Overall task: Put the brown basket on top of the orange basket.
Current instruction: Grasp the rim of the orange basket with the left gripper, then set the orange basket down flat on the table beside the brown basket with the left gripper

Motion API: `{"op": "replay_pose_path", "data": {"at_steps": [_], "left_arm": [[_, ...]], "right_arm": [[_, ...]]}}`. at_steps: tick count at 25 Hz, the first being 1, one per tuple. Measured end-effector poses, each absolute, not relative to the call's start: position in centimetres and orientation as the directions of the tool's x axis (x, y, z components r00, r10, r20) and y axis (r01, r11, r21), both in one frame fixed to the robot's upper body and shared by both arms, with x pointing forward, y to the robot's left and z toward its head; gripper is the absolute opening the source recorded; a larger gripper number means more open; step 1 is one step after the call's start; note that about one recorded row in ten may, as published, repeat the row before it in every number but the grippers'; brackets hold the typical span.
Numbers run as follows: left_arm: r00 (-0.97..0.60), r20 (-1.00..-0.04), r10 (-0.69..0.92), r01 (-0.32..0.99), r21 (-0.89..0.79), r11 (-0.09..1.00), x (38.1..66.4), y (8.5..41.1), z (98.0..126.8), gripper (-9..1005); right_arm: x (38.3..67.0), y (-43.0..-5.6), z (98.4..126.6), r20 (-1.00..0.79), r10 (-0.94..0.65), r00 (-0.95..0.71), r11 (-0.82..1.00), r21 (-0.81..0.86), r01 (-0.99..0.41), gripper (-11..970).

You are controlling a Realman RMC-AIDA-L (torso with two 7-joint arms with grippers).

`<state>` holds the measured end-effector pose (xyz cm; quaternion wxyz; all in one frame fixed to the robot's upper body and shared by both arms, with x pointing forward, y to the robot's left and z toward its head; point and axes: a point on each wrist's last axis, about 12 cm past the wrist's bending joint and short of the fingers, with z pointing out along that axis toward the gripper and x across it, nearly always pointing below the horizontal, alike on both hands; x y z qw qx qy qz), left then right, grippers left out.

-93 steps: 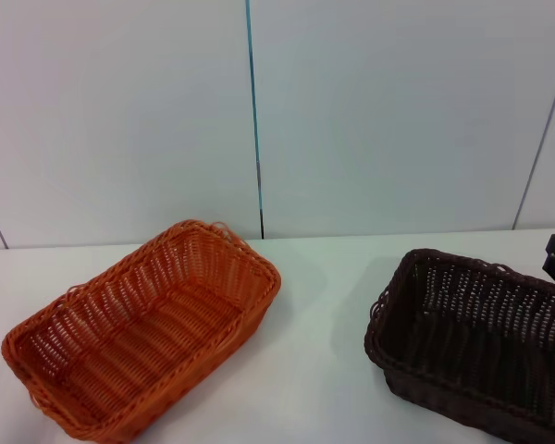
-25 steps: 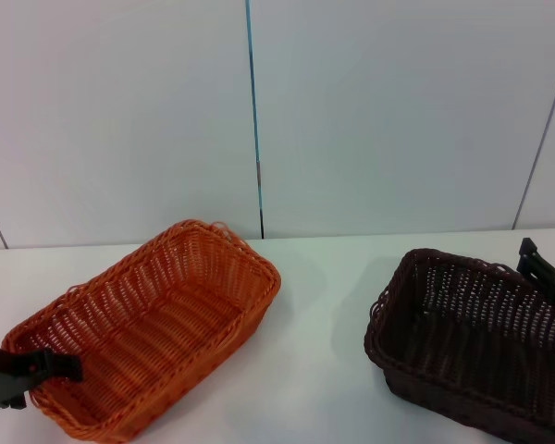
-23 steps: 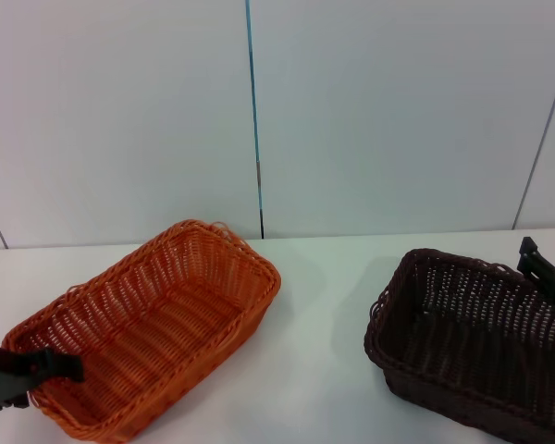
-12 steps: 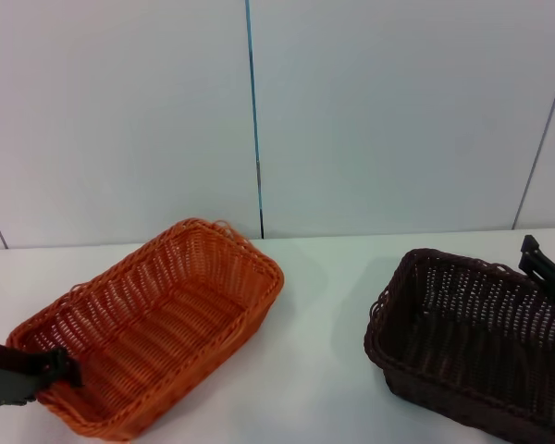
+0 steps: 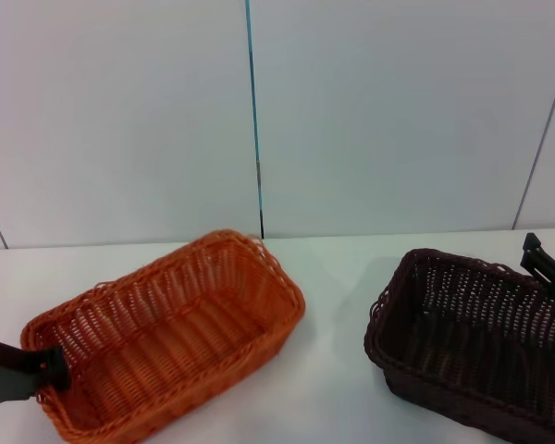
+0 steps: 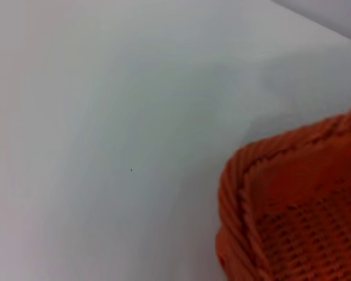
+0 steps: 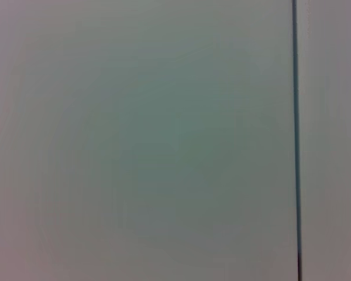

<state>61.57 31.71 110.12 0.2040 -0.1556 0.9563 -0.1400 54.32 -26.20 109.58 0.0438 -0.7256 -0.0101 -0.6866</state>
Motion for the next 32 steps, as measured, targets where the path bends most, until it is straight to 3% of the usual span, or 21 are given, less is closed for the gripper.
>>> {"op": "replay_pose_path", "data": {"at_steps": [5,15,17,23,32], "left_arm": [[-0.873,-0.358,-0.330,-0.215,-0.323,0.922,61.7,31.7,110.3,168],[-0.893,-0.352,-0.279,-0.147,-0.359,0.922,63.0,31.3,112.3,168],[-0.883,-0.373,-0.286,-0.101,-0.443,0.891,63.5,32.1,114.2,167],[-0.884,-0.387,-0.262,-0.071,-0.443,0.894,64.2,32.8,116.1,175],[-0.896,-0.371,-0.244,-0.039,-0.482,0.875,64.4,32.3,116.4,186]], "right_arm": [[54.4,-26.2,109.6,0.997,-0.044,0.056,-0.996,-0.048,0.074,933],[54.6,-26.2,109.6,0.998,-0.041,0.056,-0.996,-0.045,0.076,931],[54.5,-26.2,109.5,0.997,-0.040,0.058,-0.996,-0.045,0.076,931],[54.4,-26.3,109.4,0.997,-0.040,0.062,-0.996,-0.044,0.072,930],[54.6,-26.0,109.6,0.998,-0.041,0.057,-0.996,-0.045,0.080,930]]}}
